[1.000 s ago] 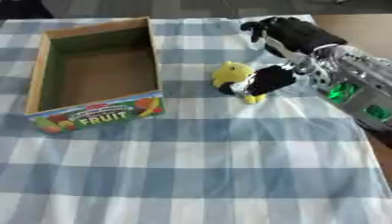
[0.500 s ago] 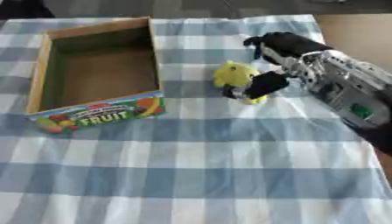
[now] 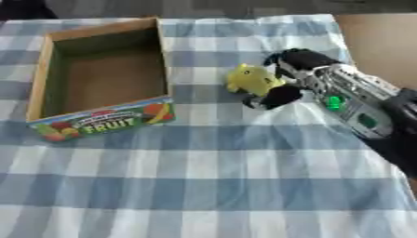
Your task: Pick up objects on the table and place them in the box.
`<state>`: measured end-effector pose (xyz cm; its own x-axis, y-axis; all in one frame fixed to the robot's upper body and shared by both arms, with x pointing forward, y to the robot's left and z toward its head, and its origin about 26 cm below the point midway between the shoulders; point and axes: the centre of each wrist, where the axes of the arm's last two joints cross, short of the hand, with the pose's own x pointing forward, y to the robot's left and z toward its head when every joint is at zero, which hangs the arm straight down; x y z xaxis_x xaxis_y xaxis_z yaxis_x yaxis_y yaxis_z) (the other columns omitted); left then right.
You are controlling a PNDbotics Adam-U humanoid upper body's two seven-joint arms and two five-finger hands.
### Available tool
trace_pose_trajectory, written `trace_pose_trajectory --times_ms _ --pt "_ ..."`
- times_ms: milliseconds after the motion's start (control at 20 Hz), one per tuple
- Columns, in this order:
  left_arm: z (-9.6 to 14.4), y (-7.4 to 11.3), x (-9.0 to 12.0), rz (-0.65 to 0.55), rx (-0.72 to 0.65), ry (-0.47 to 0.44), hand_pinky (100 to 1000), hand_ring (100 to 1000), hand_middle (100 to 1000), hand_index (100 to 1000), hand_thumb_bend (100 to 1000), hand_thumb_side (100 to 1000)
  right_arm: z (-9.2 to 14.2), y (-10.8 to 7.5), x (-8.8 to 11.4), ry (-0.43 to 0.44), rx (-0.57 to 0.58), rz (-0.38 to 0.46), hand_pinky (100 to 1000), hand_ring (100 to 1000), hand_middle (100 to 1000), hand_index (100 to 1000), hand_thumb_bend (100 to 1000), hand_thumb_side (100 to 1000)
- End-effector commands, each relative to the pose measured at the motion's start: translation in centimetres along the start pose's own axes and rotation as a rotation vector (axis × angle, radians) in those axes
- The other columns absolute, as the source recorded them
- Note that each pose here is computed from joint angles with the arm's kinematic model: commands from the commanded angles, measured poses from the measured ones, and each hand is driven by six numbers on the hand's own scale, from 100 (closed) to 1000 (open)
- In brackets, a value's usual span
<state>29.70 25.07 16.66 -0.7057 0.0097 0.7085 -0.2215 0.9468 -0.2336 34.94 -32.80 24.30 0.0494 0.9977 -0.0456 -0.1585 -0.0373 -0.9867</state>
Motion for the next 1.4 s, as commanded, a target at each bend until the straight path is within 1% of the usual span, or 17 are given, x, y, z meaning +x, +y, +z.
trace_pose_trajectory --times_ms 50,100,150,300,350,450,650,700,800,850,1050,1100,1200,1400 --pt "-0.3 -0.1 0.6 -0.002 -0.011 -0.024 674 596 606 885 100 690 0.1 -1.0 -0.3 0.002 -0.025 0.012 852 875 642 899 510 663" --pt "-0.3 -0.1 0.6 -0.002 -0.010 -0.024 674 596 606 885 100 690 0.1 -1.0 -0.3 0.002 -0.025 0.012 852 875 642 899 510 663" --pt "-0.3 -0.1 0.6 -0.002 -0.011 -0.023 674 594 606 886 100 691 0.1 -1.1 -0.3 0.001 -0.030 0.008 843 849 554 812 456 638" --pt "-0.2 -0.1 0.6 -0.003 -0.014 -0.022 674 594 606 886 100 692 -0.1 -1.0 -0.3 0.006 -0.039 -0.003 838 838 534 792 409 601" --pt "-0.2 -0.1 0.6 -0.003 -0.014 -0.021 674 593 606 886 100 692 -0.2 -1.0 -0.4 0.011 -0.040 -0.006 835 831 526 785 380 573" --pt "-0.2 -0.1 0.6 -0.004 -0.015 -0.020 674 593 606 886 100 692 -0.5 -0.7 -0.6 0.025 -0.042 -0.011 829 808 512 773 342 544" --pt "-0.2 0.0 0.6 -0.007 -0.014 -0.018 674 593 606 887 100 693 -0.9 -0.3 -1.0 0.047 -0.047 -0.022 814 739 484 743 229 455" --pt "-0.2 0.0 0.6 -0.007 -0.014 -0.018 675 593 606 887 100 693 -1.0 -0.1 -1.1 0.049 -0.045 -0.025 812 728 481 738 209 433" --pt "-0.2 0.0 0.6 -0.007 -0.015 -0.018 674 593 607 887 100 693 -1.2 0.1 -1.2 0.052 -0.044 -0.030 806 709 470 722 133 363" --pt "-0.2 -0.1 0.6 -0.006 -0.015 -0.018 674 593 607 887 100 693 -1.2 0.2 -1.2 0.054 -0.044 -0.033 802 697 458 705 110 347" --pt "-0.1 0.0 0.6 -0.008 -0.016 -0.016 674 593 607 887 100 692 -1.4 0.3 -1.3 0.063 -0.051 -0.049 786 652 423 663 100 276" --pt "-0.1 0.0 0.6 -0.008 -0.016 -0.015 674 593 607 887 100 692 -1.4 0.2 -1.3 0.064 -0.057 -0.053 785 651 421 662 100 273" --pt "-0.1 0.0 0.6 -0.009 -0.016 -0.015 672 593 607 888 100 693 -1.2 -0.1 -1.2 0.061 -0.076 -0.065 774 621 396 628 100 258" --pt "-0.2 0.0 0.6 -0.010 -0.017 -0.015 669 593 607 888 100 694 -0.6 -1.1 -0.7 0.045 -0.119 -0.088 760 591 366 588 100 238"
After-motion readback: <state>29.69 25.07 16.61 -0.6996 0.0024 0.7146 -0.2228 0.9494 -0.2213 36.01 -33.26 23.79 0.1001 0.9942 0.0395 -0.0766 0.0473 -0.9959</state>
